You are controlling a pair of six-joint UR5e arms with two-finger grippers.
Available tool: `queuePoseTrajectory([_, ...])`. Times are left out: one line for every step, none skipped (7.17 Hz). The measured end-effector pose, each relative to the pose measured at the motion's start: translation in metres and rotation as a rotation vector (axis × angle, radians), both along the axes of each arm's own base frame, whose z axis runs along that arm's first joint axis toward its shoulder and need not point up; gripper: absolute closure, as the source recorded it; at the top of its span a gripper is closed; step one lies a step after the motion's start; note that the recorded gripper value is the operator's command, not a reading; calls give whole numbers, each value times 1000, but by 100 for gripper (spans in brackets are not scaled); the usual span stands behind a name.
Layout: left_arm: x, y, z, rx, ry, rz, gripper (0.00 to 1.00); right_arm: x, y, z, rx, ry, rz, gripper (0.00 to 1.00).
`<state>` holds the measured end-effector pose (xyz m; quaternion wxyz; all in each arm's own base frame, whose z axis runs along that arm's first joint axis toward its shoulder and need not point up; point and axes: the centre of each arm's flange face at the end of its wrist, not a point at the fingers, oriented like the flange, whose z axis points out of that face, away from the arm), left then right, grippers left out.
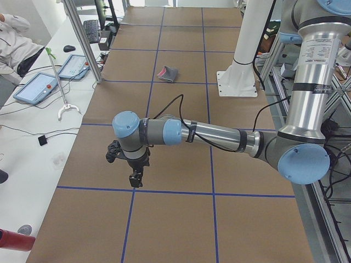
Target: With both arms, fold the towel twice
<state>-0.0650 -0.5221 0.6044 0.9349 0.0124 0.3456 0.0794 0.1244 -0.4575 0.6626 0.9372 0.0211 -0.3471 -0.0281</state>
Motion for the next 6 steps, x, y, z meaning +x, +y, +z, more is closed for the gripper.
queuePoseTrajectory([-2, 4, 5, -10, 0, -5, 0, -12, -8, -6, -2, -6, 35, 0])
queuePoseTrajectory([-4, 7, 8, -16, 0, -8, 0, -32, -18, -12, 9, -6, 49, 0])
queuePoseTrajectory([-5, 10, 10, -29, 5, -22, 0, -49, -25, -15, 33, -4, 41, 0])
queuePoseTrajectory([-4, 12, 11, -50, 23, -57, 0, -57, -27, -17, 49, -2, 33, 0])
queuePoseTrajectory([-2, 13, 13, -60, 44, -99, 0, -60, -28, -16, 55, -1, 29, 0])
queuePoseTrajectory([-1, 16, 21, -58, 56, -127, 0, -61, -28, -15, 56, -1, 28, 0])
